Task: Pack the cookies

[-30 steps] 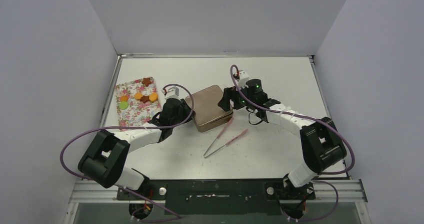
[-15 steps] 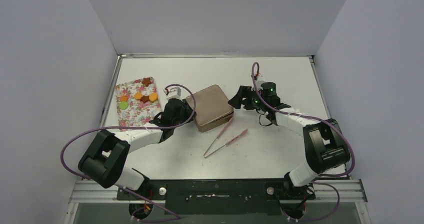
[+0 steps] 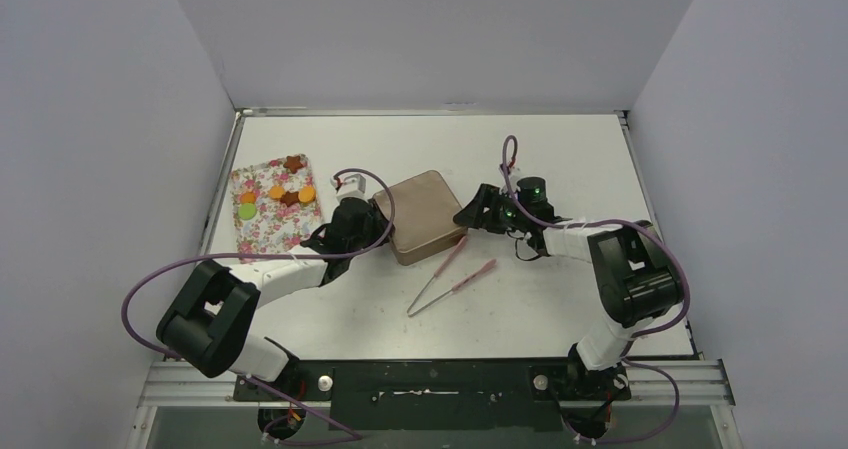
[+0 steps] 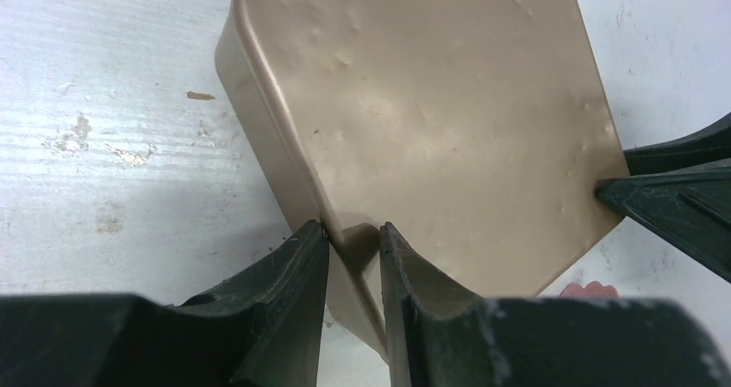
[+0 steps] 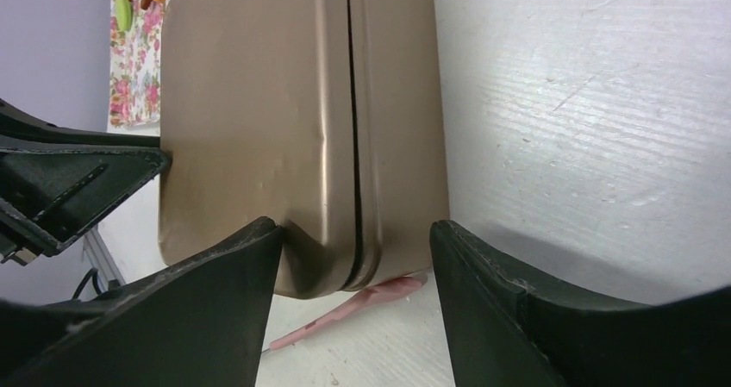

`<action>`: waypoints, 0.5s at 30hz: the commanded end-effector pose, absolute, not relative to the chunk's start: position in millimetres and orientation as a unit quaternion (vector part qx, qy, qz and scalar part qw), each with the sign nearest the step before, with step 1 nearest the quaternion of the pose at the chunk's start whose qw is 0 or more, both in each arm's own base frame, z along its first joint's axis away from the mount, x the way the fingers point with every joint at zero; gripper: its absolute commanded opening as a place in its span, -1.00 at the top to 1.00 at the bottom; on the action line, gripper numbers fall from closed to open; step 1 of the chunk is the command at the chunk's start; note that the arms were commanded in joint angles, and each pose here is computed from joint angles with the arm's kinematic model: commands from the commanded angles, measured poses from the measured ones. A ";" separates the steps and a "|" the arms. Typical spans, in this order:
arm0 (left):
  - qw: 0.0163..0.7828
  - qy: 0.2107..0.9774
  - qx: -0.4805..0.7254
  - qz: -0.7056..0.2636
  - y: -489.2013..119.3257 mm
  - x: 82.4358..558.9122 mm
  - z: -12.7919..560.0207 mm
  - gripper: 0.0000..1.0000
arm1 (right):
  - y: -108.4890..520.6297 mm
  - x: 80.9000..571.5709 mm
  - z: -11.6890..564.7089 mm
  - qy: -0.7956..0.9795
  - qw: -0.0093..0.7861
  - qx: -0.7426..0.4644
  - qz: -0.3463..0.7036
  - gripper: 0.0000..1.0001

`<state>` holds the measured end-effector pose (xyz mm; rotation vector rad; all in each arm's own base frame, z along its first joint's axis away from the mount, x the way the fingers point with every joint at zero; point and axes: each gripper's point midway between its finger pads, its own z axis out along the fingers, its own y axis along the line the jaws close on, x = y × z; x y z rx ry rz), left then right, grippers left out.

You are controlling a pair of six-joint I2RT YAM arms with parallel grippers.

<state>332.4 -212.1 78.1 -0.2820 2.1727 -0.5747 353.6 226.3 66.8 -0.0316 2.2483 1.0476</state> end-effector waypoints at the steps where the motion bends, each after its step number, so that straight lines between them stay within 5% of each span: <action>1: 0.428 0.867 -0.095 -0.236 -223.9 335.2 87.2 0.46 | 237.8 353.6 82.1 0.831 0.341 -0.026 0.438 -0.24; 15: 0.431 0.867 -0.098 -0.232 -225.5 338.5 87.9 0.41 | 254.6 340.7 69.7 0.822 0.316 -0.015 0.473 0.10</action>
